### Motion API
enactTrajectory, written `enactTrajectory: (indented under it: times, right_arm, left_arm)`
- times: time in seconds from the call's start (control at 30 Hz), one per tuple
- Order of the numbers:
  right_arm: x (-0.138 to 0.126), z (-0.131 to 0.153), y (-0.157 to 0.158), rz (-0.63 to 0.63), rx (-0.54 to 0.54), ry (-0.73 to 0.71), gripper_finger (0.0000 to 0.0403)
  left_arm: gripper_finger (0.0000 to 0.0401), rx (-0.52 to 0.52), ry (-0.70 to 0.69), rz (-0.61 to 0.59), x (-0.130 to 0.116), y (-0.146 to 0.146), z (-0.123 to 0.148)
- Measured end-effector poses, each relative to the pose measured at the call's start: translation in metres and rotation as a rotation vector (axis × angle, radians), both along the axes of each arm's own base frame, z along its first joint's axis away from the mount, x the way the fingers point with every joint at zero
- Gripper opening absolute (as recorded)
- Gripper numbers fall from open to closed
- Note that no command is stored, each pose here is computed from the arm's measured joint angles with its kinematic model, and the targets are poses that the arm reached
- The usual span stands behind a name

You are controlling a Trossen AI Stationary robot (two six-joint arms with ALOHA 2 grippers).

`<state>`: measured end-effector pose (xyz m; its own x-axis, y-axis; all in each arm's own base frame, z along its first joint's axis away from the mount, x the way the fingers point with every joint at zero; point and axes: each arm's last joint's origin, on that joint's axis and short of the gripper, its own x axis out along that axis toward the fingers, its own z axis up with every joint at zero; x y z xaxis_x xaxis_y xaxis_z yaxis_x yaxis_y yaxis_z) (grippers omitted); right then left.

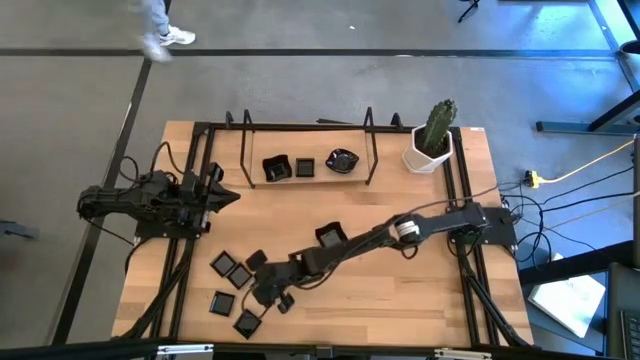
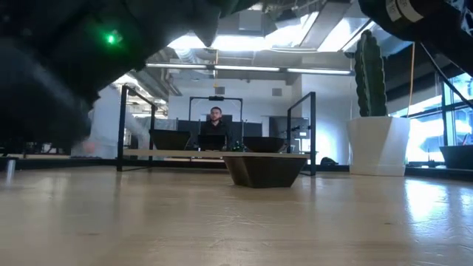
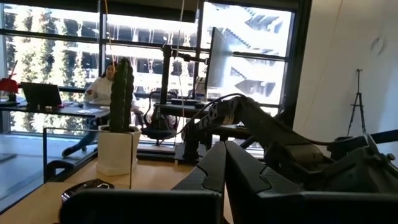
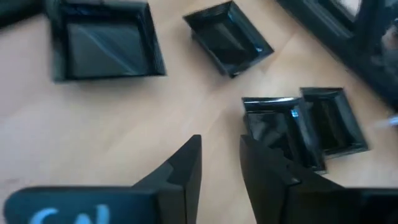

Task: Pick & Place Mini shaped plates
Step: Stack the square plate on top of the square plate on the shelf

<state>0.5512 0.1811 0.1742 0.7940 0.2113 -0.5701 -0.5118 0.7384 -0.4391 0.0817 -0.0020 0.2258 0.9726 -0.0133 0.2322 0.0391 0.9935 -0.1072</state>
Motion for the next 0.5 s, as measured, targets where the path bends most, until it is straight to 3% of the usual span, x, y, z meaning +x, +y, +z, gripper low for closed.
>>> enactTrajectory:
  times: [0.13,0.5]
  right_arm:
    - [0.0008,-0.0021,0.0026,-0.027,-0.064,-0.048,0.0126]
    - [0.0059,0.0015,-0.0054,0.015,-0.024,-0.082,0.0176]
  left_arm:
    - [0.0003,0.003,0.0,0.001,0.0,0.0,0.0]
    - [0.0002,0.004,0.013,0.001,0.0002,0.0,-0.0012]
